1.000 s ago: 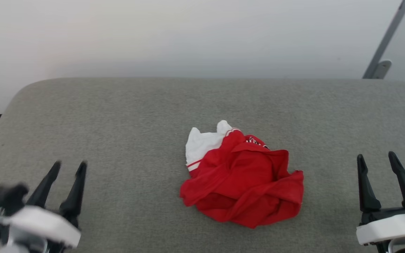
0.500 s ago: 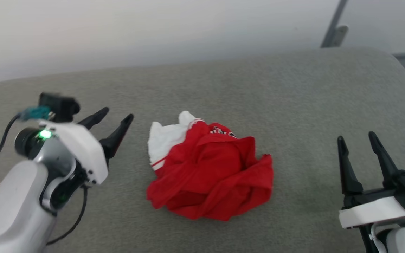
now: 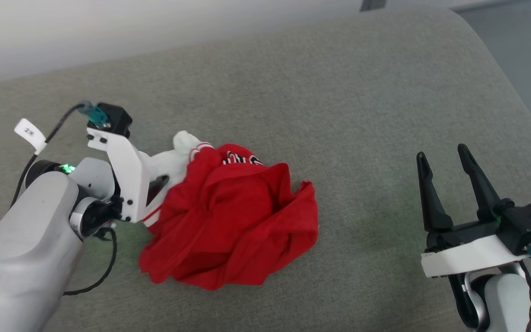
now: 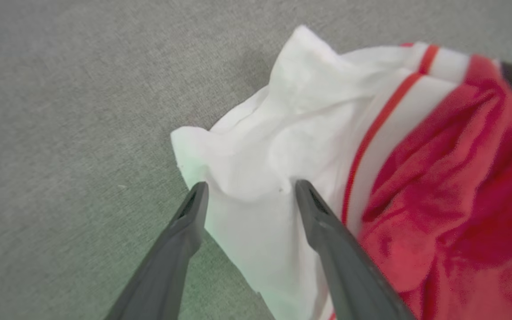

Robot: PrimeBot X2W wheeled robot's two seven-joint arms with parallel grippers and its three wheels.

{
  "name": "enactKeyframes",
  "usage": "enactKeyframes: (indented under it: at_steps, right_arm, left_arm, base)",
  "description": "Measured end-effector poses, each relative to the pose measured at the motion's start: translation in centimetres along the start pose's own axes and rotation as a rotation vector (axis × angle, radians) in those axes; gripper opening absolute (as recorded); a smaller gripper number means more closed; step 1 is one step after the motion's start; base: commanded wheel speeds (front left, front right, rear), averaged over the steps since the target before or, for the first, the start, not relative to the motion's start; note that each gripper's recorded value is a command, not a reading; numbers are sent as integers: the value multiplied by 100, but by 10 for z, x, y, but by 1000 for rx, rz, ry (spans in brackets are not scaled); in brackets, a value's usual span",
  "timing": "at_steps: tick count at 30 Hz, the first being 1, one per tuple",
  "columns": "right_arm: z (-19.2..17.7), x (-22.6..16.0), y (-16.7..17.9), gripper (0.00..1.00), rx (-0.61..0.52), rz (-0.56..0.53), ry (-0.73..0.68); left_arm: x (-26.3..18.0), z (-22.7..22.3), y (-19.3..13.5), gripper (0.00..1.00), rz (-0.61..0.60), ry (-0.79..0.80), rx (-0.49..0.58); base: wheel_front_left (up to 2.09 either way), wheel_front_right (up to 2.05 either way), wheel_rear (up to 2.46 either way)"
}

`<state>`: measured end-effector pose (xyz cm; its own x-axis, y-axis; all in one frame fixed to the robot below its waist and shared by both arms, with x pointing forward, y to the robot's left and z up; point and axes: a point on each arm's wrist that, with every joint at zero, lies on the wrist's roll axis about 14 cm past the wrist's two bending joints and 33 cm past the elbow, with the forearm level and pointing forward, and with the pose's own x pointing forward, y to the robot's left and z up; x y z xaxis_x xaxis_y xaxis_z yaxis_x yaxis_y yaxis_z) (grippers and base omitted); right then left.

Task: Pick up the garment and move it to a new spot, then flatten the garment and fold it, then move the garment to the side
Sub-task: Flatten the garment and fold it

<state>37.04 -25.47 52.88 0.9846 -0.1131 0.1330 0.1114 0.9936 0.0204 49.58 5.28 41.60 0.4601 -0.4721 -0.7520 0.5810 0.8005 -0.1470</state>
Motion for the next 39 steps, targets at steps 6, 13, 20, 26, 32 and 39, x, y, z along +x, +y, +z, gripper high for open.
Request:
enactKeyframes:
  at_steps: [6,13,20,26,32,39]
  right_arm:
    - [-7,1,-6,100,-7,-26,23]
    - [-10,7,-8,100,-15,-29,27]
    - [-9,15,-3,100,-16,-10,13]
    - [-9,22,7,100,-9,21,6]
    - [-11,27,17,100,-2,47,5]
    - [-13,30,24,100,4,70,6]
  left_arm:
    - [26,-29,12,100,61,195,-37]
    - [27,-27,22,0,68,197,-122]
    - [-8,-16,74,0,205,91,-211]
    - [-60,-38,132,0,383,68,-303]
    - [-93,-96,159,0,511,161,-425]
    - [-97,-140,148,24,508,238,-542]
  base:
    - [0,0,0]
    - [0,0,0]
    - [0,0,0]
    - [0,0,0]
    - [0,0,0]
    - [0,0,0]
